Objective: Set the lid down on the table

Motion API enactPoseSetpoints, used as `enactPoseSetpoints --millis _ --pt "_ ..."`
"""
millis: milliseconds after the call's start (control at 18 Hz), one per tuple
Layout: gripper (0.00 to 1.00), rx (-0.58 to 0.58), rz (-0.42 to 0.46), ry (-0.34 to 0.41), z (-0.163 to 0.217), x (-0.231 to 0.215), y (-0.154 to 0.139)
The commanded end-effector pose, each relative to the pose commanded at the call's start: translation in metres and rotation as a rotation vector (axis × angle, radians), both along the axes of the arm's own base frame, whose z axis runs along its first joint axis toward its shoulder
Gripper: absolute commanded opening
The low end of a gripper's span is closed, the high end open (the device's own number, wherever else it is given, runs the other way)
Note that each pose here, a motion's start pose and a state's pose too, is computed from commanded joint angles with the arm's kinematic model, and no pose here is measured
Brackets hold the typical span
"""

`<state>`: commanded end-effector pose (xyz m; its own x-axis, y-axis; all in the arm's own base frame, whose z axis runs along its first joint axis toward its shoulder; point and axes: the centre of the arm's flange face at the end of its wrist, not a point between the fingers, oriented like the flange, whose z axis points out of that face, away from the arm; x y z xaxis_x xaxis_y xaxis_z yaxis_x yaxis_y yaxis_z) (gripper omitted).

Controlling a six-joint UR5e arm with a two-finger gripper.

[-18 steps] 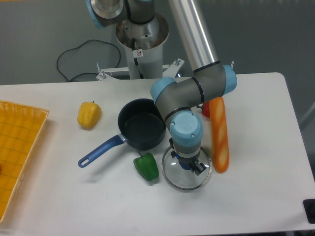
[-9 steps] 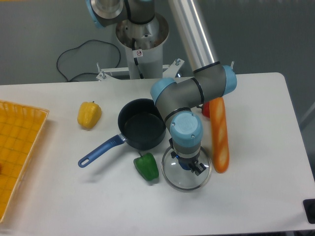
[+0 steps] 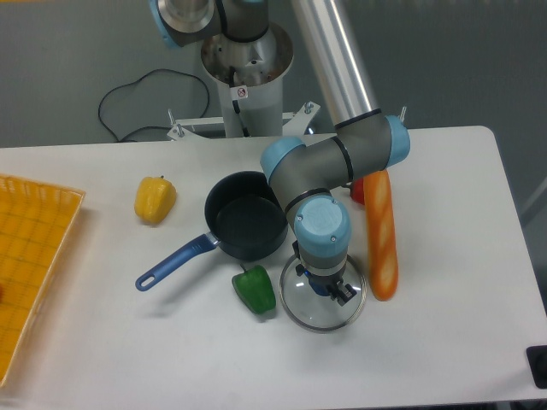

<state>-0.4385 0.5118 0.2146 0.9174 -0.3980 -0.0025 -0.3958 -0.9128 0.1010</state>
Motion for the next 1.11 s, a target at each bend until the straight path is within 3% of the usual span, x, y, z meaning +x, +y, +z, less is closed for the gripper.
enactPoseSetpoints --millis 1111 --pt "0.66 -0.001 -0.003 -0.001 -0.0019 0.0013 0.0015"
